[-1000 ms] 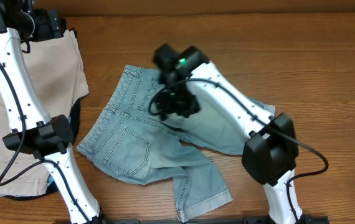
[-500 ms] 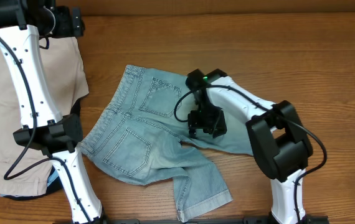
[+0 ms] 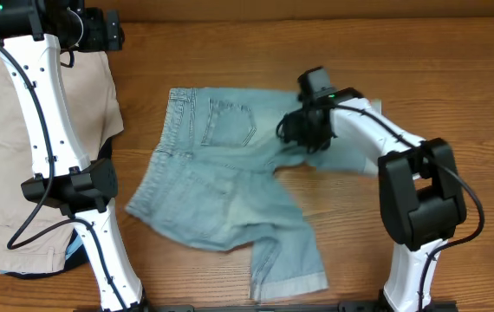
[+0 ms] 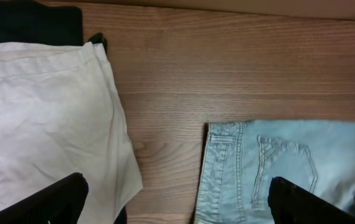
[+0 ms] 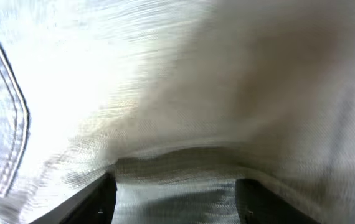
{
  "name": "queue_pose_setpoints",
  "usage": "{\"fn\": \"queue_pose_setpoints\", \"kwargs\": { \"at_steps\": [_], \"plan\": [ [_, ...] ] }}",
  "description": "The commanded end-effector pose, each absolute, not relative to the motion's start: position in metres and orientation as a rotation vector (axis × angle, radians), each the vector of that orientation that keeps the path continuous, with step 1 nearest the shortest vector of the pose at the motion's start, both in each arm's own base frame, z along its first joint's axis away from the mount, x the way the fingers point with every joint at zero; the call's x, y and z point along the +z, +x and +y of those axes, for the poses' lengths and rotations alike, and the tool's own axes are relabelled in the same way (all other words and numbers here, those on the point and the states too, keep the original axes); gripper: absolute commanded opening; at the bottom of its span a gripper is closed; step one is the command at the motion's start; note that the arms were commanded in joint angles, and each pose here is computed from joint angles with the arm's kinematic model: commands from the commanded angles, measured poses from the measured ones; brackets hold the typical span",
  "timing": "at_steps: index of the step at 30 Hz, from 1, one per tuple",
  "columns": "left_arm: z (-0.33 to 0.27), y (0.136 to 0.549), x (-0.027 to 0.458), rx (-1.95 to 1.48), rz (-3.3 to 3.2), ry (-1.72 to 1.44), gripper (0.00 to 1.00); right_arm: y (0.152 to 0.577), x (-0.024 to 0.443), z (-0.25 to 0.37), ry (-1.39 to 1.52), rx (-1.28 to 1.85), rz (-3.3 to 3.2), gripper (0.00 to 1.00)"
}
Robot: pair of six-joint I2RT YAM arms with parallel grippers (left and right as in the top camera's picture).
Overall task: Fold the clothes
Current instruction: 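Lift and spread the shorts flat with the right gripper, then smooth the shorts' right leg downward with the right gripper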
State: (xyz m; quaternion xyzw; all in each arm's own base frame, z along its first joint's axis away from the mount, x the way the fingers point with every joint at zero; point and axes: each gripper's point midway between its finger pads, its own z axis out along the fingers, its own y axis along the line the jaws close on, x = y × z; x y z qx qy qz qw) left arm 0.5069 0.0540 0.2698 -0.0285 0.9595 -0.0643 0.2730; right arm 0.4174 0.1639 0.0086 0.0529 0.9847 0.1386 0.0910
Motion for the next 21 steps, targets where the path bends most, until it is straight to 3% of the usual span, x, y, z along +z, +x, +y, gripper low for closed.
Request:
{"fn": "queue_pose_setpoints", "kwargs": {
  "at_steps": [1,5,10,15,21],
  "plan": [
    [0.062,0.506,0.274,-0.159,2.568,-0.073,0.96,0.435,-0.016,0.129,0.114,0.317,2.925,0.66],
    [0.067,0.504,0.272,-0.12,2.577,-0.061,0.97,0.444,0.021,0.143,0.085,0.51,2.932,0.69],
    [0.082,0.497,0.268,-0.058,2.607,-0.098,0.98,0.43,0.08,0.146,0.115,0.535,2.955,0.7],
    [0.107,0.486,0.268,-0.072,2.62,-0.174,0.98,0.389,0.142,0.136,0.118,0.525,2.967,0.72],
    [0.108,0.482,0.272,-0.197,2.598,-0.167,0.97,0.331,0.172,0.112,0.295,0.402,3.055,0.67]
  ]
}}
